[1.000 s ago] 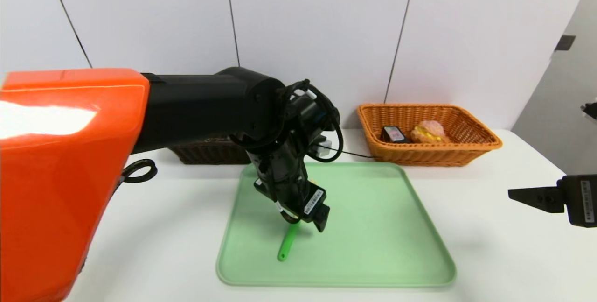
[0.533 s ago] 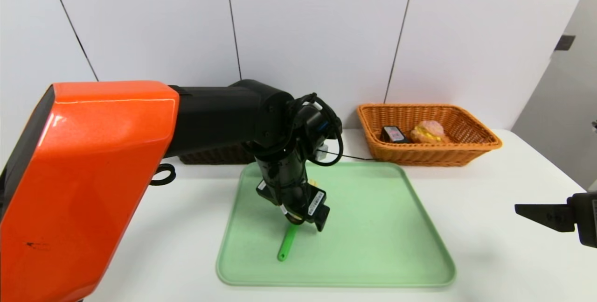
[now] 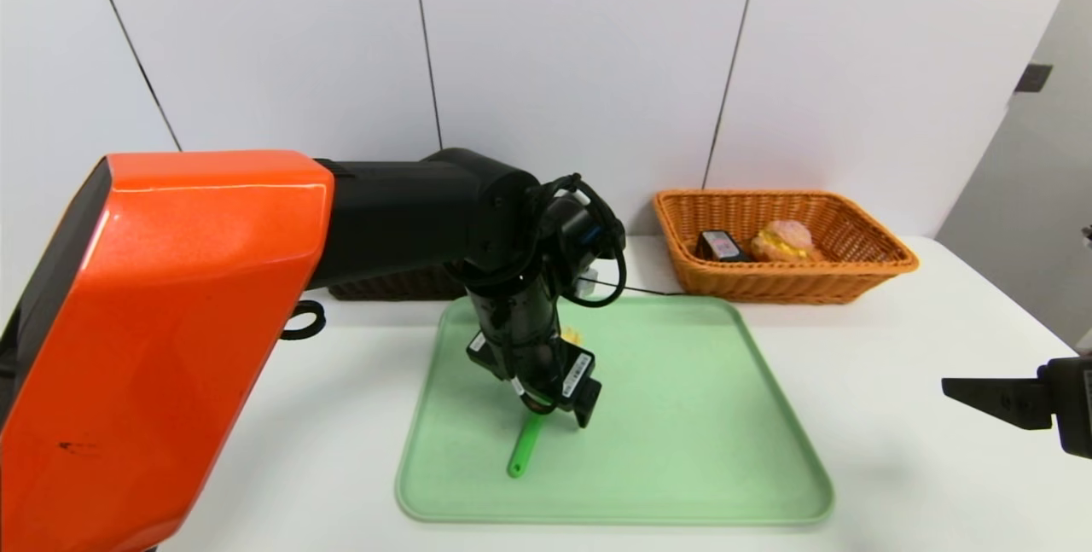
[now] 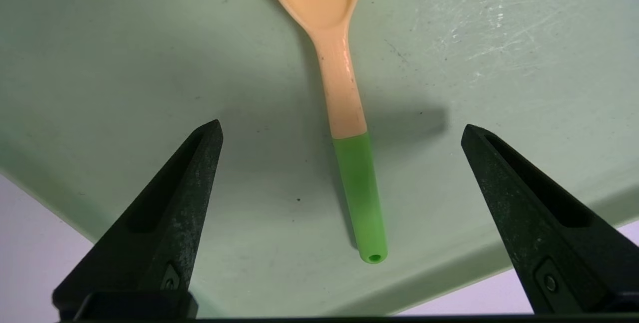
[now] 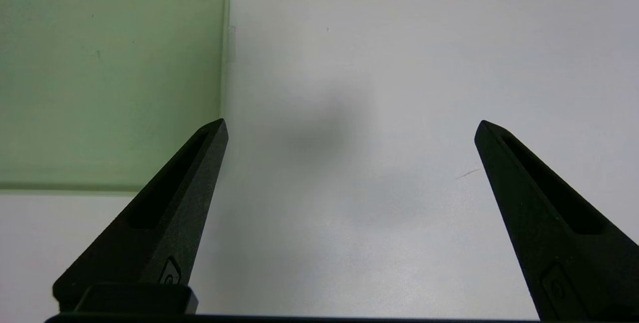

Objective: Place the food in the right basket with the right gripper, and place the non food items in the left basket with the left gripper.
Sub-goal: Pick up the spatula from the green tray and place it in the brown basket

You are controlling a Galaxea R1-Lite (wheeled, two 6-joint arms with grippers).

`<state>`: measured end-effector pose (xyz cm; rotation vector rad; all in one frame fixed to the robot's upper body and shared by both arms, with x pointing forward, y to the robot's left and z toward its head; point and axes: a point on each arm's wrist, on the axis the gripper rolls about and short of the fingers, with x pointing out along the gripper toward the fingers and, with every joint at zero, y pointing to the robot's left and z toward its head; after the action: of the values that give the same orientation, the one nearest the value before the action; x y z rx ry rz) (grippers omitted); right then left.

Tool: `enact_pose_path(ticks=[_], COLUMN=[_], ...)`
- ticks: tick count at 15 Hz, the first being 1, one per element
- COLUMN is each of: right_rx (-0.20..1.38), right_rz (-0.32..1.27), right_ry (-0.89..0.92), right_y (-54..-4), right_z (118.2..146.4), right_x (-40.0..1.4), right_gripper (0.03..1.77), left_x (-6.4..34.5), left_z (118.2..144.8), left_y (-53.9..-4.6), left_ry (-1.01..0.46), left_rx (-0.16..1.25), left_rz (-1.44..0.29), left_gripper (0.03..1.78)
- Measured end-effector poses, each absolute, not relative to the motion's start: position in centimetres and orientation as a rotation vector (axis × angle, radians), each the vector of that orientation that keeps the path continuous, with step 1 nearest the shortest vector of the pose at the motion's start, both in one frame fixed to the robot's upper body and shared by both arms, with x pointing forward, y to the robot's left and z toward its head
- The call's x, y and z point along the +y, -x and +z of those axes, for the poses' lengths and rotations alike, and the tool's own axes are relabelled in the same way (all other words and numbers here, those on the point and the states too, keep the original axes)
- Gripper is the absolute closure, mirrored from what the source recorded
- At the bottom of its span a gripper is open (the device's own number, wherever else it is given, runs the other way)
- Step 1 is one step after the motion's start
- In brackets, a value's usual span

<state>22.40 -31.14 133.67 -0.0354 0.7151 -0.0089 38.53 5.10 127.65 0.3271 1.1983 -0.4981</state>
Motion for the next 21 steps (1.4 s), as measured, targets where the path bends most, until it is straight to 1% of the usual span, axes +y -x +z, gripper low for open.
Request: enact_pose_path(ticks=[17,18,19,21], right_rx=[0.719,0.720,0.719,0.718], right_rz=[-0.009,-0.009,-0.009,-0.008], right_ry=[0.035,0.035,0.035,0.035], right_y=[-22.4,-22.4,-22.3,-22.3], right_z=[133.6,133.6,133.6,133.6], right_x=[-31.2,-31.2,-31.2,-31.2], right_gripper=[0.09,0.09,0.09,0.09], left_x=[4.7,4.7,4.7,4.7], left_z=[126.5,126.5,126.4,126.4], left_y=[-38.8,-38.8,-38.9,-38.9], left_ry=[-0.335,-0.335,-0.332,-0.329], left_rx=[1.222,1.222,1.222,1.223], left_rz=[-0.486,-0.486,-0.483,-0.481], left_gripper=[0.12,0.20,0.38,0.68])
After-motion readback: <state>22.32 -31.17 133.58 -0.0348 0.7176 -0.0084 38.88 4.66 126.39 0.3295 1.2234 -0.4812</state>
